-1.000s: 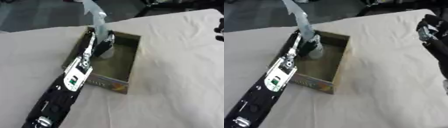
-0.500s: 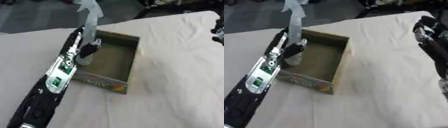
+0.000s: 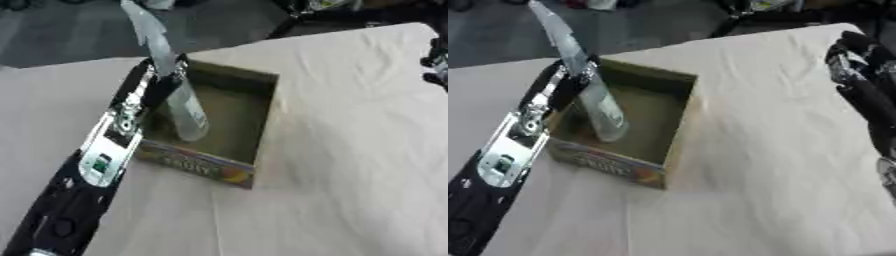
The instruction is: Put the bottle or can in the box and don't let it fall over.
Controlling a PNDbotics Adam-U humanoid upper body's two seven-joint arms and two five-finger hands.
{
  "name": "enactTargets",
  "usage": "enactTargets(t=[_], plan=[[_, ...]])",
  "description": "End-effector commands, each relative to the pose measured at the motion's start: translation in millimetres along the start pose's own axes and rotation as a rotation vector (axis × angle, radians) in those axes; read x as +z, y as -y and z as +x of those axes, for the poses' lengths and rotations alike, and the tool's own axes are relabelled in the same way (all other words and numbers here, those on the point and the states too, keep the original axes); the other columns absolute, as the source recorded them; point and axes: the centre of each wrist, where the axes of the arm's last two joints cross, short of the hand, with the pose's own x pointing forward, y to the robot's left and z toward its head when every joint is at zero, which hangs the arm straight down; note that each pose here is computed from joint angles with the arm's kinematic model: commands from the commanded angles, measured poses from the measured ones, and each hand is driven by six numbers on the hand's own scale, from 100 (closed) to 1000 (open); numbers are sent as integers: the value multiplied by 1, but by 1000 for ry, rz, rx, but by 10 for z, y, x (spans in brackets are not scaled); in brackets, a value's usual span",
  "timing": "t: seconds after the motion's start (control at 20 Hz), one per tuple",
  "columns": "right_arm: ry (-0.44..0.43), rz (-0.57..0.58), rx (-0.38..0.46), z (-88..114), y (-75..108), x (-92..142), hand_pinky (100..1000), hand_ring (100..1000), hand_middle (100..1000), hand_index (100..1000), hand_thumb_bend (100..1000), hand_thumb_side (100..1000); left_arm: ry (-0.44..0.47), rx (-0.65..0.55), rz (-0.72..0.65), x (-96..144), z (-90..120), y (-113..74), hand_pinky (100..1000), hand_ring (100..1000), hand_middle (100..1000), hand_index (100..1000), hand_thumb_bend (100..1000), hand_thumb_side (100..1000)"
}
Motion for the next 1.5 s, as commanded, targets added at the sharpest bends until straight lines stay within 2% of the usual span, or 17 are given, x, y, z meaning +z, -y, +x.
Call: enactTargets(t=[0.05,0.15,0.2,0.45,0.8,0.95,1.0,1.05,1.1,1.2,1.25,1.3,1.4,1.5], plan=[[26,-11,19,84,68,-20,870,866,904,919,100,542,39,-33,2,12,38,-104,1000,884,827,1000,133,924],[25,-13,20,81,72,-18,870,866,904,919,100,543,21,-38,-13,36,1,-136,1000,864,809,974,120,944],[24,-14,22,79,75,-16,869,866,904,917,100,542,5,-44,-18,54,-28,-154,1000,838,783,954,148,1000],[20,-26,29,66,98,-4,869,866,904,917,100,542,-68,-62,8,192,-134,-292,1000,798,719,931,158,1000],[27,-30,27,82,101,-4,869,866,905,917,100,540,-53,-37,76,389,-80,-456,1000,768,666,889,110,962],[27,-32,28,83,104,-3,869,866,905,917,100,540,-42,-29,67,446,-73,-488,1000,759,666,905,103,970],[27,-32,28,84,103,-3,869,866,905,917,100,541,-43,-27,53,452,-77,-475,1000,789,747,1000,100,905],[27,-31,26,85,100,-5,869,866,905,917,100,541,-50,-18,20,440,-94,-419,1000,798,758,1000,100,814],[28,-29,23,89,94,-7,869,866,905,917,100,541,-61,-3,-21,418,-118,-352,1000,828,784,1000,100,282],[29,-26,20,92,87,-8,868,866,905,917,100,540,-91,21,-81,351,-178,-291,1000,823,758,1000,100,262],[29,-25,19,92,86,-9,868,866,905,917,100,539,-114,24,-90,311,-210,-283,1000,804,725,966,100,688],[30,-24,19,94,84,-9,868,866,905,917,100,539,-136,26,-93,275,-240,-272,1000,797,711,899,100,1000],[31,-24,19,96,86,-8,868,866,904,917,100,539,-160,2,-89,235,-291,-262,1000,798,723,868,261,1000],[30,-28,24,93,96,-5,868,866,904,917,100,539,-172,-47,-72,244,-333,-287,1000,801,735,883,255,1000]])
